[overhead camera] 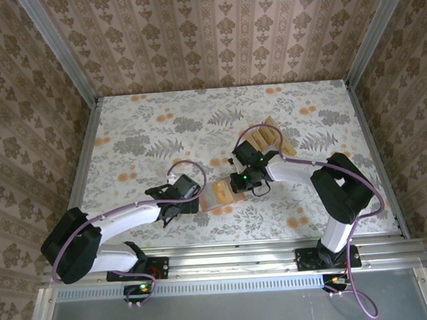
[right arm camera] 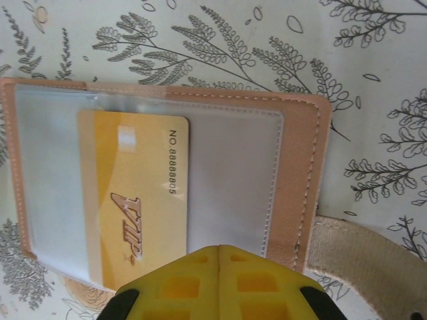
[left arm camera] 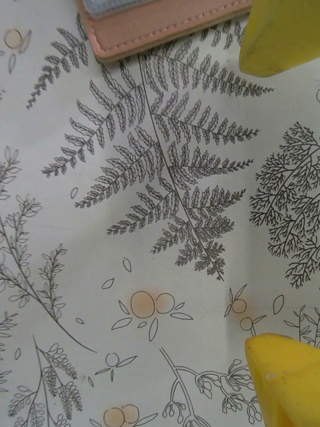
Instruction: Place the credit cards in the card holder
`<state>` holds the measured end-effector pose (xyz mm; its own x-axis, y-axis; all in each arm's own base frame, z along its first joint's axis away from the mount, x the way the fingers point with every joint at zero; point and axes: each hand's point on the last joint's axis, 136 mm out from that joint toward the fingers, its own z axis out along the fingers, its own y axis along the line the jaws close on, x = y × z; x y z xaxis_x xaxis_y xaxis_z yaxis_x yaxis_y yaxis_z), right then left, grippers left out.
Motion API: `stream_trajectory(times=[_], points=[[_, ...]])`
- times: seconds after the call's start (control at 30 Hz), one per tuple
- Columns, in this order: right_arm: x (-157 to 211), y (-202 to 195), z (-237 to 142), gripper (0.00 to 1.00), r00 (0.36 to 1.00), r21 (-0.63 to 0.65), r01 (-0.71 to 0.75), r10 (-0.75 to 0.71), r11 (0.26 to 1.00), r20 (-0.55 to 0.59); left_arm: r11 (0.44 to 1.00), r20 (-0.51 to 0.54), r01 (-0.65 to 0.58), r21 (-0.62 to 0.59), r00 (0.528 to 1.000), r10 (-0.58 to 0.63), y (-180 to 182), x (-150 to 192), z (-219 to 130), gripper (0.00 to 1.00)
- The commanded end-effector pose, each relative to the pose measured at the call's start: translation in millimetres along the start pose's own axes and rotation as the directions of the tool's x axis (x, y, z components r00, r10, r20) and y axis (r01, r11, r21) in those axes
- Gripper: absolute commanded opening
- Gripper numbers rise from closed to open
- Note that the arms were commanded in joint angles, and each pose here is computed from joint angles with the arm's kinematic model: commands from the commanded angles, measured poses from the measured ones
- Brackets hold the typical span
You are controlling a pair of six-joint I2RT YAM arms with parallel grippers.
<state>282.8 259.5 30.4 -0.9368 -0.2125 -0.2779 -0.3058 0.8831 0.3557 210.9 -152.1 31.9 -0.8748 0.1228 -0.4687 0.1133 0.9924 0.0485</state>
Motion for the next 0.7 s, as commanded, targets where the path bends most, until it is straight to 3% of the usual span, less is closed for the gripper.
stream_trajectory(times=[0.0,0.67], points=[[-3,-5,3,0.01,1.000,0.051,0.024,-0.024,0.998,-0.008,1.000,-0.005,-0.014,-0.025,1.000,0.014,1,2,5,1.00],[-4,15,17,0.00,0.999,-0.002,0.029,-0.029,1.000,-0.024,1.000,-0.016,-0.017,0.001,1.000,0.017,-13,2,19,1.00]])
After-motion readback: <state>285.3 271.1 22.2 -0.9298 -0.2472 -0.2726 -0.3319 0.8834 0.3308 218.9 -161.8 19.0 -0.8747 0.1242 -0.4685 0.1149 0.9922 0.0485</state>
